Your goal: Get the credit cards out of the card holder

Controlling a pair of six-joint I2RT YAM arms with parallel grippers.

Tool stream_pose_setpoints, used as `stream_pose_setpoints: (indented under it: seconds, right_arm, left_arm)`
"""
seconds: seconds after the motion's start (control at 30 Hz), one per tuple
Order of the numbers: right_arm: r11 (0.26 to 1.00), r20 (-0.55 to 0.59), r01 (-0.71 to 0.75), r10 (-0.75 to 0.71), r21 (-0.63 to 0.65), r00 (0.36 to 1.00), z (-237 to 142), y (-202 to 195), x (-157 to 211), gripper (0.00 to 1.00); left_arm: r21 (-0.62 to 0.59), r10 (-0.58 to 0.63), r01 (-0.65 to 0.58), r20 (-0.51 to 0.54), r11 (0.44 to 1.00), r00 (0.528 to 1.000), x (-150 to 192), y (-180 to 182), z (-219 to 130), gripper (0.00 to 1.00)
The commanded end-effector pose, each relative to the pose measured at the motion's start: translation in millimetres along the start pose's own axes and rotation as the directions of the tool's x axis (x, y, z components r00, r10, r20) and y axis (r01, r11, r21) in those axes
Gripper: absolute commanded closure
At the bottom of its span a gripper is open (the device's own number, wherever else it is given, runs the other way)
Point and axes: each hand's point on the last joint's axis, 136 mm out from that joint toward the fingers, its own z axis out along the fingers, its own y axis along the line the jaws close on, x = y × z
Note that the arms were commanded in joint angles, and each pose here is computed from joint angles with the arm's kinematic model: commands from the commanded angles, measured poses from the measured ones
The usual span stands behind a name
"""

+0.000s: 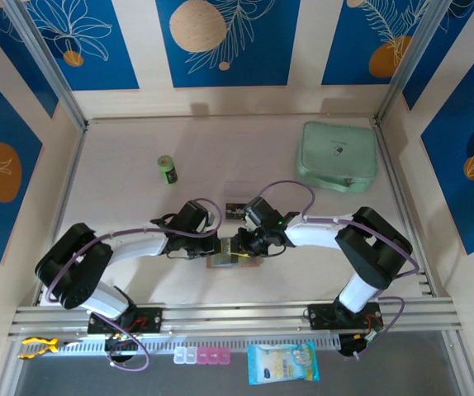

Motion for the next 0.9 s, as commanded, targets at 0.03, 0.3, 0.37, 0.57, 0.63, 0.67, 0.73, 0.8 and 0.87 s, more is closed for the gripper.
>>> stream_pose_setpoints:
  seconds: [0.03, 0.3, 0.37, 0.57, 0.63, 0.67, 0.73, 0.8, 0.87]
  right_arm:
    - [1.0, -0.006, -0.01, 0.01, -0.028, 1.0, -4.2, 3.0, 3.2, 0.81]
    - [1.0, 0.009, 0.0, -0.001, 0.03, 1.0, -9.1, -6.9, 3.8, 0.87]
    - [0.999, 0.013, 0.004, -0.004, 0.034, 1.0, -11.0, -7.0, 3.5, 0.88]
    - [0.997, 0.025, 0.02, -0.022, 0.074, 0.999, -17.7, -10.9, 2.2, 0.89]
    - [0.995, 0.028, 0.03, -0.032, 0.092, 0.999, -21.6, -11.6, 2.3, 0.89]
    - [0.994, 0.031, 0.036, -0.04, 0.1, 0.999, -24.1, -11.6, 2.3, 0.89]
    - [0.993, 0.038, 0.052, -0.056, 0.105, 0.998, -29.5, -9.5, 1.3, 0.89]
    - [0.991, 0.043, 0.069, -0.074, 0.112, 0.996, -34.5, -7.5, 0.8, 0.89]
    - [0.989, 0.046, 0.086, -0.092, 0.123, 0.995, -39.0, -5.8, -0.4, 0.89]
  left_arm:
    - [-0.044, -0.021, 0.019, -0.034, 0.999, 0.999, 12.1, 15.8, 5.7, 0.98]
    - [-0.04, -0.024, 0.023, -0.034, 0.999, 0.999, 11.9, 14.9, 5.6, 0.98]
    - [-0.04, -0.022, 0.021, -0.035, 0.999, 0.999, 12.5, 14.7, 5.5, 0.98]
    - [-0.042, -0.024, 0.023, -0.03, 0.999, 0.999, 11.8, 14.8, 3.1, 0.98]
    - [-0.041, -0.022, 0.021, -0.027, 0.999, 0.999, 11.6, 14.3, 2.3, 0.98]
    - [-0.04, -0.021, 0.02, -0.028, 0.999, 0.999, 11.9, 13.8, 1.8, 0.98]
    - [-0.037, -0.022, 0.021, -0.024, 0.999, 0.999, 11.2, 12.8, 1.1, 0.98]
    - [-0.033, -0.021, 0.02, -0.023, 0.999, 1.0, 10.6, 11.1, 0.2, 0.98]
    - [-0.028, -0.02, 0.02, -0.021, 0.999, 1.0, 9.5, 9.5, -0.2, 0.98]
